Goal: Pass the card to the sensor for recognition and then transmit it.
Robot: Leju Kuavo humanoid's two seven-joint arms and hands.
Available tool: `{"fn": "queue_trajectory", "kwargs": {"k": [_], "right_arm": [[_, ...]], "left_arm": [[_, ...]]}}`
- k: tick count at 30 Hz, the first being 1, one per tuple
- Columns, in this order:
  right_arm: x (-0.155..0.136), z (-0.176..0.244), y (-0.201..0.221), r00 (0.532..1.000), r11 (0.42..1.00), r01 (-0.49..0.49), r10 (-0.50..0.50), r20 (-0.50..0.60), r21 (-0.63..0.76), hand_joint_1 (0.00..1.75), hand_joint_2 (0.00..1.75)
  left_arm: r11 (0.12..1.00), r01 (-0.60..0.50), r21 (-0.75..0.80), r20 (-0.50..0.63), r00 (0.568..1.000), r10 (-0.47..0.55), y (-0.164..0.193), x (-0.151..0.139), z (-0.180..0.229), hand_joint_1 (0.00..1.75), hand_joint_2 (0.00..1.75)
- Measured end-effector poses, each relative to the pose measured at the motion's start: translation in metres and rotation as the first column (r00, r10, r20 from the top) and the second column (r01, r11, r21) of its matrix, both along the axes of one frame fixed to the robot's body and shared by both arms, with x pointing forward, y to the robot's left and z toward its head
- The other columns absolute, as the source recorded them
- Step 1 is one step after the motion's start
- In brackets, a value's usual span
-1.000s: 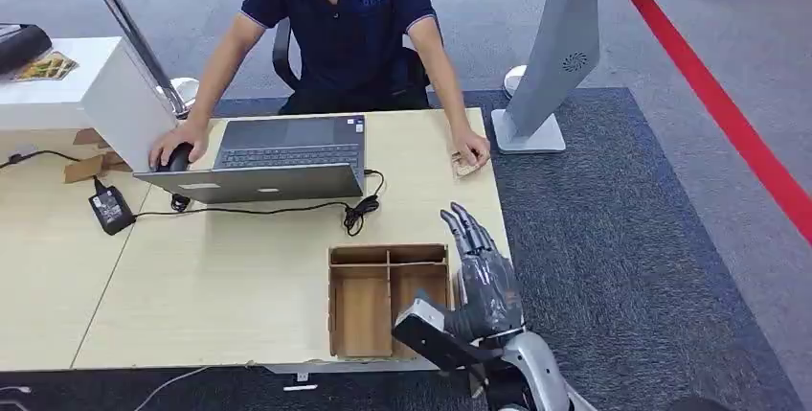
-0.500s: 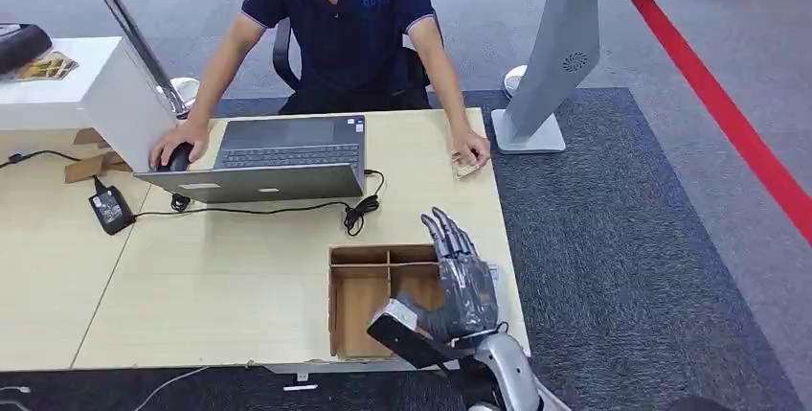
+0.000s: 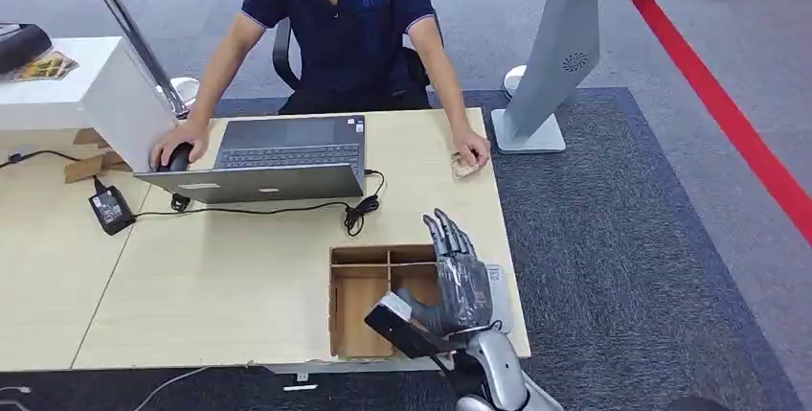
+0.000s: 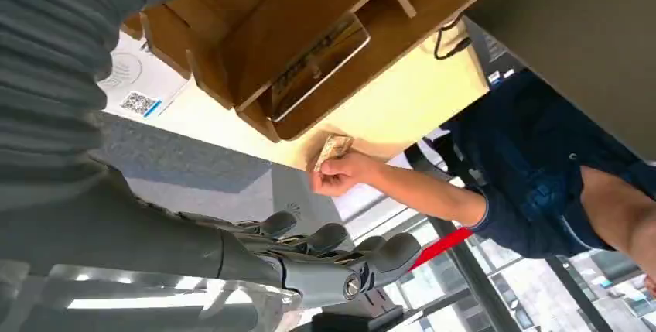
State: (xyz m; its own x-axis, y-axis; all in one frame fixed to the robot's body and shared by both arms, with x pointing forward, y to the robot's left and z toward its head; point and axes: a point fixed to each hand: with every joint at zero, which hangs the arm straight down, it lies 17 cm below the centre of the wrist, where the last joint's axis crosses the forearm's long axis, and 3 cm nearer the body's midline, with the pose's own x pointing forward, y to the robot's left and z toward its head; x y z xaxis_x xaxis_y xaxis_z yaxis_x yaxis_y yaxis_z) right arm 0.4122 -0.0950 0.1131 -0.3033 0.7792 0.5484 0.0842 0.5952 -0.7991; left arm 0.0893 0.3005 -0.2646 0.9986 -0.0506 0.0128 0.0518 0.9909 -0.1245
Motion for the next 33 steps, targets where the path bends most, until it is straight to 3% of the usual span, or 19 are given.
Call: {"fn": "queue_trajectory", "kwargs": {"k": [14, 21, 33], "right_arm": [[0.009, -0.012, -0.023, 0.998, 0.997, 0.063, -0.063, 0.008, -0.043, 0.00, 1.75], [0.008, 0.009, -0.024, 0.991, 0.995, 0.051, -0.039, 0.131, -0.089, 0.00, 1.75], [0.020, 0.023, -0.055, 0.977, 0.987, 0.156, -0.151, 0.150, -0.027, 0.00, 1.75]], "left_arm": [[1.000, -0.007, 0.002, 0.000, 1.000, 0.007, 0.000, 0.000, 0.000, 0.00, 0.00], [1.000, -0.008, 0.006, -0.003, 1.000, 0.008, 0.001, -0.001, 0.000, 0.00, 0.00], [1.000, -0.007, 0.006, -0.003, 1.000, 0.007, 0.001, -0.001, -0.001, 0.00, 0.00]]}}
